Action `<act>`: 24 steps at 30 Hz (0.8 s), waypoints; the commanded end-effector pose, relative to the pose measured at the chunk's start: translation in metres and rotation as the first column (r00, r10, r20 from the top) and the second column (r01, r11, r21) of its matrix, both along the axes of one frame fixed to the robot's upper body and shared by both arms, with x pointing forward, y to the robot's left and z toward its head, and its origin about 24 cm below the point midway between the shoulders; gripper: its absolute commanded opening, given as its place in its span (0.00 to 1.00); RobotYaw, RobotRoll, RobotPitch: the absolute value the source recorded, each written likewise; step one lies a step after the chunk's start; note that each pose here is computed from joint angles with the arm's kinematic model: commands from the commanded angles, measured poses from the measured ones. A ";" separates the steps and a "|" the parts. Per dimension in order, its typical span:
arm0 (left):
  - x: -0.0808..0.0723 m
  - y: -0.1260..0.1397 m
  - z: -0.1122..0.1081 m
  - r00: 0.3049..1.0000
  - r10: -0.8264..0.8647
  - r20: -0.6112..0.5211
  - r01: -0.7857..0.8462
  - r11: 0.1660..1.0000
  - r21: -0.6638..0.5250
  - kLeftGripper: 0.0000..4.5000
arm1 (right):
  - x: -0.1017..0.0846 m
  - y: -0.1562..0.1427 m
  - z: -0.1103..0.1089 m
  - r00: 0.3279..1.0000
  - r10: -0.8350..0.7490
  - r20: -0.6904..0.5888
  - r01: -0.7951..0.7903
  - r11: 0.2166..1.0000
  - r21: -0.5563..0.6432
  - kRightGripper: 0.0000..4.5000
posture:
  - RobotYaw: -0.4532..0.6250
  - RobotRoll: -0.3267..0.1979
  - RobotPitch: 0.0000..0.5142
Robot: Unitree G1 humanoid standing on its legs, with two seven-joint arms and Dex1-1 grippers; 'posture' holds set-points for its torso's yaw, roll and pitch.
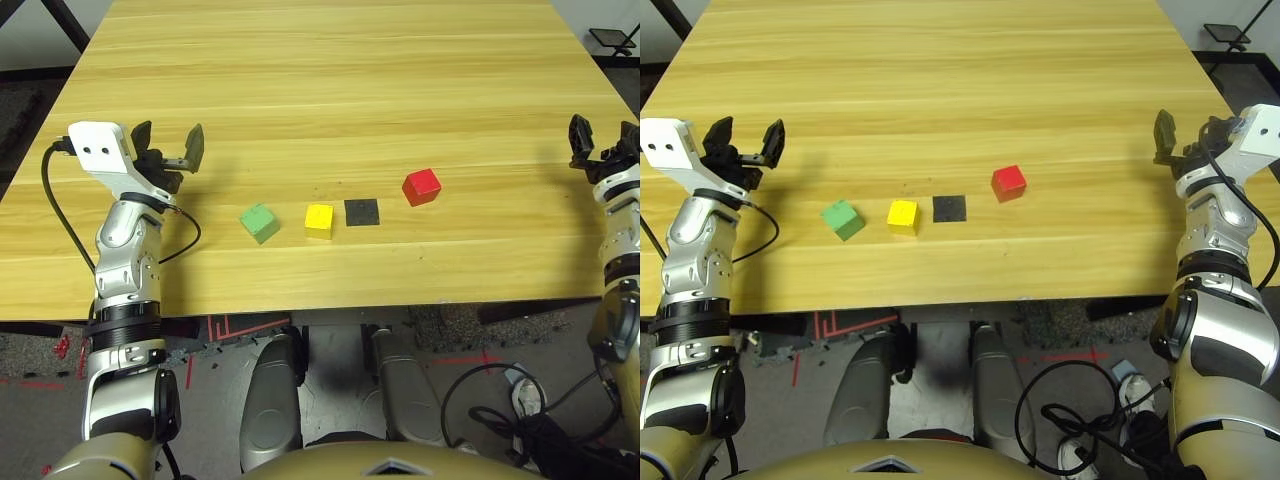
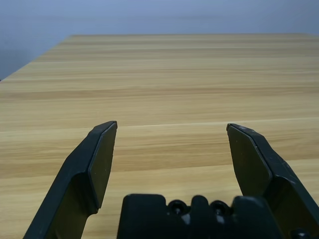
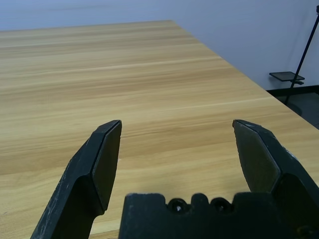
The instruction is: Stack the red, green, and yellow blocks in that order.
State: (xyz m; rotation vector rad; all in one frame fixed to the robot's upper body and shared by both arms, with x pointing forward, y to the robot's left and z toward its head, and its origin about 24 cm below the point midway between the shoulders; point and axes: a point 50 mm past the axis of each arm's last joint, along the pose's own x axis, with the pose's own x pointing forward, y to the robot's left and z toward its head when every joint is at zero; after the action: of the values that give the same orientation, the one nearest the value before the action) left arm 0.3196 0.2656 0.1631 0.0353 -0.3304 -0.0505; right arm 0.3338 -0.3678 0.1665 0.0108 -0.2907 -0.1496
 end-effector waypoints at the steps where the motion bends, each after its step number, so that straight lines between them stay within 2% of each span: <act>1: -0.004 0.006 -0.001 1.000 0.022 -0.003 -0.022 1.000 0.014 1.00 | -0.002 -0.003 -0.001 1.000 -0.004 -0.019 0.004 1.000 -0.008 1.00 | 0.41 0.49 0.44; 6: -0.011 0.009 0.004 1.000 -0.012 -0.008 0.013 0.999 0.036 1.00 | 0.002 0.002 0.003 0.993 0.097 -0.070 -0.101 0.993 -0.058 1.00 | 0.43 0.51 0.47; 8: -0.010 0.008 0.021 0.994 -0.113 -0.013 0.114 0.990 0.080 1.00 | 0.004 0.010 0.010 0.947 0.271 -0.172 -0.296 0.945 -0.141 1.00 | 0.45 0.52 0.48; 10: -0.010 0.004 0.042 0.971 -0.237 -0.022 0.238 0.962 0.136 1.00 | 0.004 0.021 0.017 0.839 0.447 -0.311 -0.520 0.828 -0.210 1.00 | 0.47 0.53 0.47; 11: -0.011 0.003 0.048 0.961 -0.274 -0.028 0.275 0.950 0.151 1.00 | 0.003 0.024 0.019 0.795 0.493 -0.354 -0.583 0.782 -0.221 1.00 | 0.47 0.53 0.47; 13: -0.013 -0.005 0.061 0.917 -0.392 -0.069 0.398 0.899 0.181 1.00 | 0.002 0.036 0.025 0.662 0.591 -0.462 -0.735 0.633 -0.243 1.00 | 0.49 0.53 0.45; 17: -0.023 -0.020 0.064 0.792 -0.566 -0.229 0.609 0.759 0.230 1.00 | 0.003 0.058 0.029 0.430 0.638 -0.639 -0.900 0.358 -0.248 1.00 | 0.51 0.52 0.43; 21: -0.033 -0.037 0.059 0.653 -0.669 -0.355 0.754 0.618 0.222 1.00 | 0.008 0.079 0.030 0.293 0.614 -0.733 -0.956 0.169 -0.241 1.00 | 0.54 0.51 0.41; 24: -0.038 -0.050 0.053 0.572 -0.706 -0.418 0.816 0.540 0.203 1.00 | 0.013 0.094 0.031 0.226 0.596 -0.771 -0.970 0.068 -0.232 1.00 | 0.56 0.51 0.41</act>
State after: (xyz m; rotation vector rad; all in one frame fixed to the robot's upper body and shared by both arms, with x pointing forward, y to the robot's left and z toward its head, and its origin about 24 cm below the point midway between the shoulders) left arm 0.2869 0.2227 0.2221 0.2570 -0.0611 -0.9622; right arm 0.3473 -0.2772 0.2007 -0.6244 0.2314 1.1835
